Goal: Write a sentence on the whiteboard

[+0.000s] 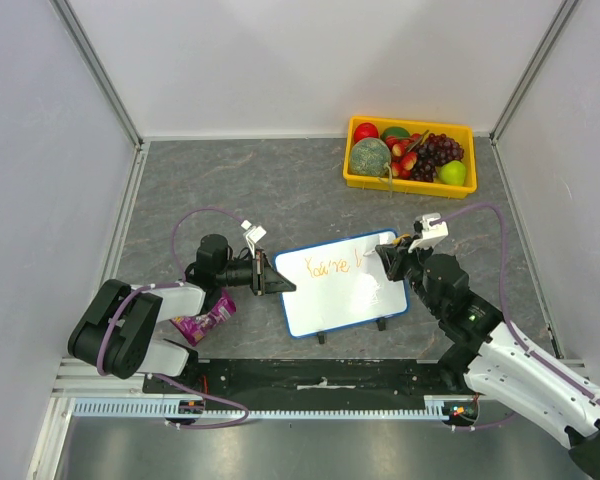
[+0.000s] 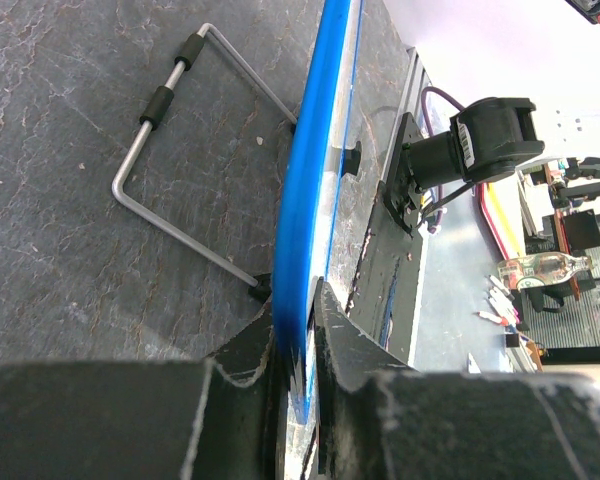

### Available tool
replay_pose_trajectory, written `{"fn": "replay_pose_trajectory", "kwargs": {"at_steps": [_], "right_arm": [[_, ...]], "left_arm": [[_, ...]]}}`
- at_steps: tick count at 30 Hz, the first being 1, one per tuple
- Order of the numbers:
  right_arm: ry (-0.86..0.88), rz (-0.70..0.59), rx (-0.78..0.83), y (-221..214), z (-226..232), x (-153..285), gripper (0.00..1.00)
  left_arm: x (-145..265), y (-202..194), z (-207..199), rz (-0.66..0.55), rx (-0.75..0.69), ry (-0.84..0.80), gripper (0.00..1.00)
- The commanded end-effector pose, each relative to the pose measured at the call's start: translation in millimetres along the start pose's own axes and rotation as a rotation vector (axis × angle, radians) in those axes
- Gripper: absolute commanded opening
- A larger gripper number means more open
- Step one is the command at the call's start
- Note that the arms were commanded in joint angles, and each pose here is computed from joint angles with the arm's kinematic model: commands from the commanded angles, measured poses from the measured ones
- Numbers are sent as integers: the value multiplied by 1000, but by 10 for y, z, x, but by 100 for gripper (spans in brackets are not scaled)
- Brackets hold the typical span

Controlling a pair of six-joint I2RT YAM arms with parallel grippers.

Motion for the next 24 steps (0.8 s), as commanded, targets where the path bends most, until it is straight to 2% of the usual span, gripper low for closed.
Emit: {"fn": "replay_pose_trajectory", "kwargs": {"at_steps": [1, 15, 24], "right_arm": [[6, -14, 7, 32, 11, -8, 0], [-6, 84, 22, -257, -126, 82, 0], [-48, 50, 19, -200, -214, 138, 0]], "left_arm": [[-10, -103, 147, 25, -39, 61, 2], [-14, -107, 144, 28, -39, 57, 2], [-14, -108, 148, 28, -37, 60, 2]]}}
Point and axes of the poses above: each gripper's point midway between its finger pads, its own x axis back along the fingers, its own z axis along the line the jaws close on, y = z × x, the point moved 2 cm from there along x, back along the fingers, and after that the axes turned 13 degrees about -x, right-handed, at the moved point
